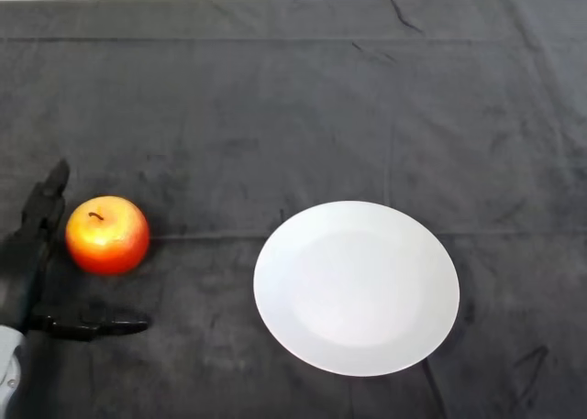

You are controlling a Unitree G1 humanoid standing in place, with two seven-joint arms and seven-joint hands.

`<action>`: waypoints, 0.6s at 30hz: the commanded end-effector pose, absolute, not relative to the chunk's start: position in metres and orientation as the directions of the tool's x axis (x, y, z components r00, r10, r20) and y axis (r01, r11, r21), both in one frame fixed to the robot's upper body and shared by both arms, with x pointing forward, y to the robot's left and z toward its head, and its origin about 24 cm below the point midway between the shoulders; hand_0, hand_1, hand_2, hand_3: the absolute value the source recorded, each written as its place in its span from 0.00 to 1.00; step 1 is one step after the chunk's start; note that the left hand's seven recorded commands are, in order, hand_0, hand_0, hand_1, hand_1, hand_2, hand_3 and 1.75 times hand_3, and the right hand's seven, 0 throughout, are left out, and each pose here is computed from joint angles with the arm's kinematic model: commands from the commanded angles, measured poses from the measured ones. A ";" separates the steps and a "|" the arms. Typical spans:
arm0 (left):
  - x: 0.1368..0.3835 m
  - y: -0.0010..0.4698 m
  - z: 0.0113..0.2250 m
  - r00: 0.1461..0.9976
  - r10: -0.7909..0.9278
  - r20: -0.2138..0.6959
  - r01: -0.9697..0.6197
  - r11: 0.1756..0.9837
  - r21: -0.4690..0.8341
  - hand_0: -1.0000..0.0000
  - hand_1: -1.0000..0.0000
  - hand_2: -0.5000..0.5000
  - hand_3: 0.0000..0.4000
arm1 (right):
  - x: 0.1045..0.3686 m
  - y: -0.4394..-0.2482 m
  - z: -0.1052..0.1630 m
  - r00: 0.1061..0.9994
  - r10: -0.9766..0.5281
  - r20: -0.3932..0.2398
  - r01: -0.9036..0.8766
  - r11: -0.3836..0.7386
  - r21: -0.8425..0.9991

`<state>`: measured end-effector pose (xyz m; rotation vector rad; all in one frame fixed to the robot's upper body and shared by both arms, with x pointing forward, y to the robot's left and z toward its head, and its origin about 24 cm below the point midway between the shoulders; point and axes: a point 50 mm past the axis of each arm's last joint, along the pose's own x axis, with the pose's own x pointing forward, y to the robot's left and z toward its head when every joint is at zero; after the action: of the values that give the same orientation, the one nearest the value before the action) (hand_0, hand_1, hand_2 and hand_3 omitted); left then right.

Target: Move the apple to the plate

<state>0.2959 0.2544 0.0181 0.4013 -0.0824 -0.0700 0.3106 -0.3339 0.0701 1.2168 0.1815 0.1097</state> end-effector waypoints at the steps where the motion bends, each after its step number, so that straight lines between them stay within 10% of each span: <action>1: 0.304 0.251 0.021 0.994 -0.096 0.053 0.066 0.909 0.412 0.81 1.00 0.41 0.19 | 0.311 -0.341 0.080 0.987 0.156 -0.041 -0.016 0.344 0.939; 3: 0.304 0.248 0.020 0.993 -0.106 0.047 0.077 0.907 0.413 0.72 1.00 0.36 0.28 | 0.311 -0.341 0.080 0.987 0.156 -0.041 -0.016 0.344 0.939; 4: 0.305 0.247 0.020 0.993 -0.110 0.045 0.082 0.907 0.414 0.15 1.00 0.08 0.85 | 0.311 -0.341 0.080 0.987 0.156 -0.041 -0.016 0.344 0.939; 5: 0.305 0.246 0.020 0.992 -0.115 0.043 0.087 0.906 0.414 0.04 0.80 0.12 0.96 | 0.311 -0.341 0.080 0.987 0.156 -0.041 -0.016 0.344 0.939; 6: 0.305 0.245 0.019 0.992 -0.120 0.041 0.092 0.905 0.414 0.00 0.46 0.27 1.00 | 0.311 -0.341 0.080 0.987 0.156 -0.041 -0.016 0.344 0.939; 8: 0.305 0.242 0.018 0.991 -0.130 0.037 0.103 0.904 0.414 0.00 0.15 0.43 1.00 | 0.311 -0.341 0.080 0.987 0.156 -0.041 -0.016 0.344 0.939; 18: 0.305 0.240 0.018 0.985 -0.173 0.021 0.149 0.897 0.416 0.00 0.05 0.47 1.00 | 0.311 -0.341 0.080 0.987 0.156 -0.041 -0.016 0.344 0.939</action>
<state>0.3034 0.2435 0.0220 0.4070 -0.0941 -0.1258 0.3106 -0.3339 0.0701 1.2168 0.1815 0.1097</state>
